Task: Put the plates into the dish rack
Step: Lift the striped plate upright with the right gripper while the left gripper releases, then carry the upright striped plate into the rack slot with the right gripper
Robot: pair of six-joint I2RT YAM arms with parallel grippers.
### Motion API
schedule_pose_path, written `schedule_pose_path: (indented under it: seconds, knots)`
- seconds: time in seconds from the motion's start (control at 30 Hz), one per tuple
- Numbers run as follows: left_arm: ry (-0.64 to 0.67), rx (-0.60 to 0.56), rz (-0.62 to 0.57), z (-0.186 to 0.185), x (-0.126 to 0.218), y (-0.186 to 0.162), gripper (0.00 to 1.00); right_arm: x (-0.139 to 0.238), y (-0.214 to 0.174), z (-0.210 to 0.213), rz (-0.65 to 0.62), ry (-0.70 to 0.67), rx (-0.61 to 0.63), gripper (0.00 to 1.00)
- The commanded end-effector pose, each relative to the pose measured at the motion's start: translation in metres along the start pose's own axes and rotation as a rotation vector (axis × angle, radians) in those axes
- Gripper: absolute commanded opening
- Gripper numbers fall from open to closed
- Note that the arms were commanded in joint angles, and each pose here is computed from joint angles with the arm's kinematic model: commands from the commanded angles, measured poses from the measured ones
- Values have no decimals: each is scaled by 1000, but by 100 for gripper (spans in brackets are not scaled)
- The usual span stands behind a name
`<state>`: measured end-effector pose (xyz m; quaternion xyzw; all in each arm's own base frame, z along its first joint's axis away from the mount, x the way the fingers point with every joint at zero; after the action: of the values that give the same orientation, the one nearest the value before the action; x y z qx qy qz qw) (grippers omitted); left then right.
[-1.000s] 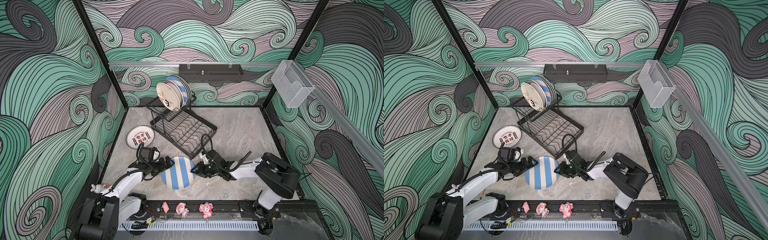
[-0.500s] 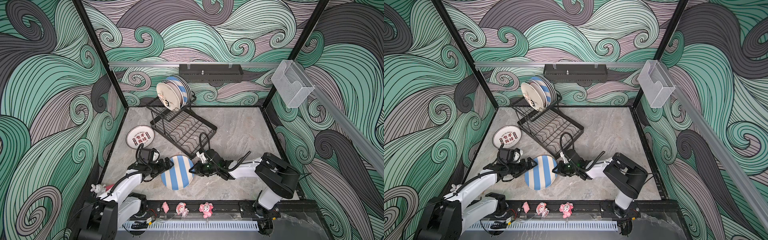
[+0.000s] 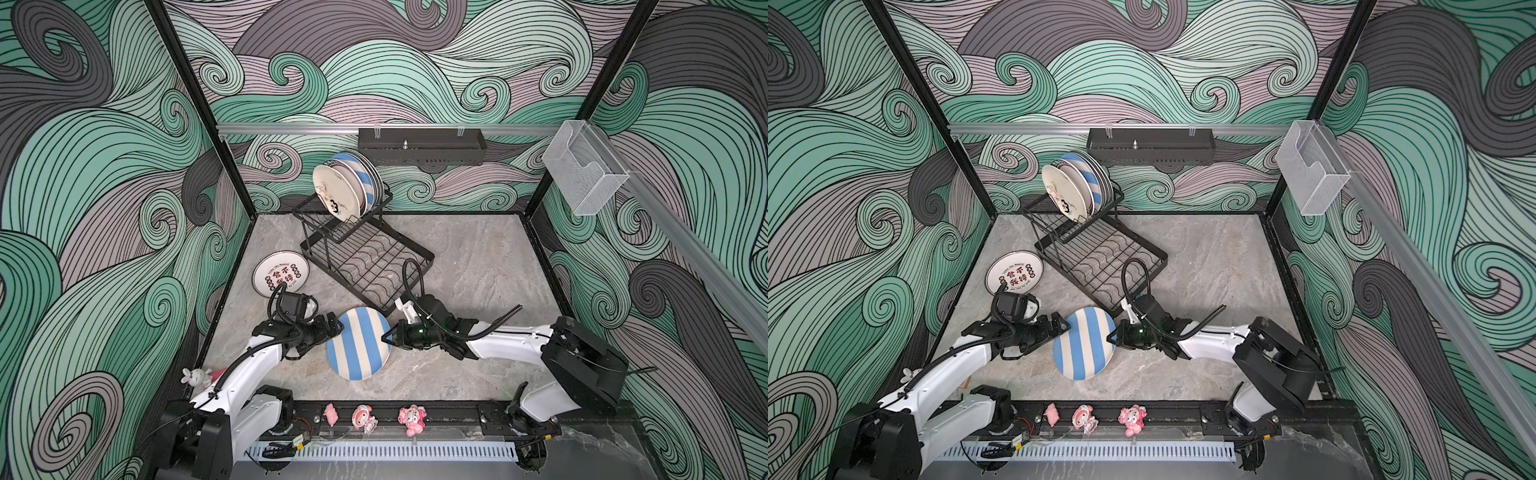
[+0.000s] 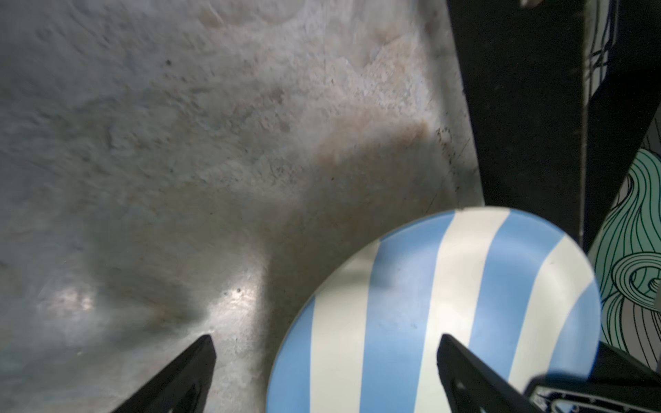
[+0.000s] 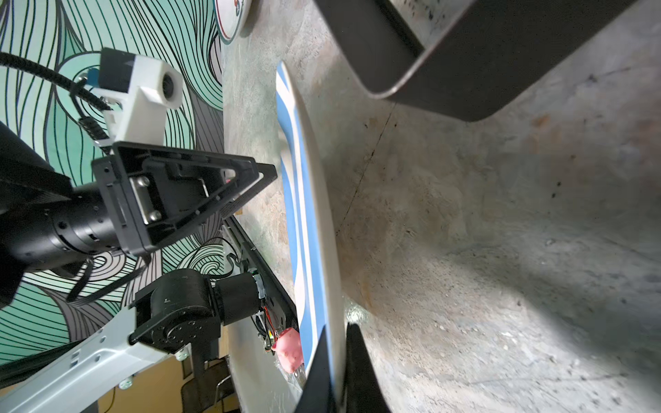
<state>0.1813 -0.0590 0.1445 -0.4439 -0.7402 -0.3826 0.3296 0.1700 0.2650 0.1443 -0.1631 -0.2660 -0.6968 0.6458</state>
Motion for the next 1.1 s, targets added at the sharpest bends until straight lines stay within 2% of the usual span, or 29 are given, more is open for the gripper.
schedule_pose_path:
  seconds: [0.0, 0.27, 0.37, 0.5, 0.57, 0.8, 1.07]
  knots:
    - [31, -30, -43, -13, 23, 13, 99, 21, 6, 25, -52, -6, 134, 2]
    - [2, -180, -190, -38, 79, 51, 99, 84, 29, 61, -197, -38, 309, 0]
    - [13, -174, -212, -29, 90, 63, 99, 107, 45, 77, -264, -61, 385, 0]
    - [51, -152, -253, -13, 99, 68, 99, 134, 66, 111, -367, -148, 549, 0]
    - [31, -152, -269, -14, 101, 68, 99, 145, 77, 127, -408, -180, 625, 0]
    - [1, -133, -257, -11, 93, 63, 99, 165, 116, 182, -529, -227, 821, 0]
    - [6, -142, -252, -10, 92, 64, 99, 160, 165, 230, -695, -263, 956, 0]
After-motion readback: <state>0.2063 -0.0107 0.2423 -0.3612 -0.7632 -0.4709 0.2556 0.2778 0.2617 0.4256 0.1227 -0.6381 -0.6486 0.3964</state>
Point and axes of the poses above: each gripper's point midway between its finger pads, its own x axis back along the fingers, its own z axis along the line the jaws close on, y = z × x, the point moved 10 cm from there along x, back along the fingers, and after that the axes turned 5 degrees about -x, right-handed, at the moved point
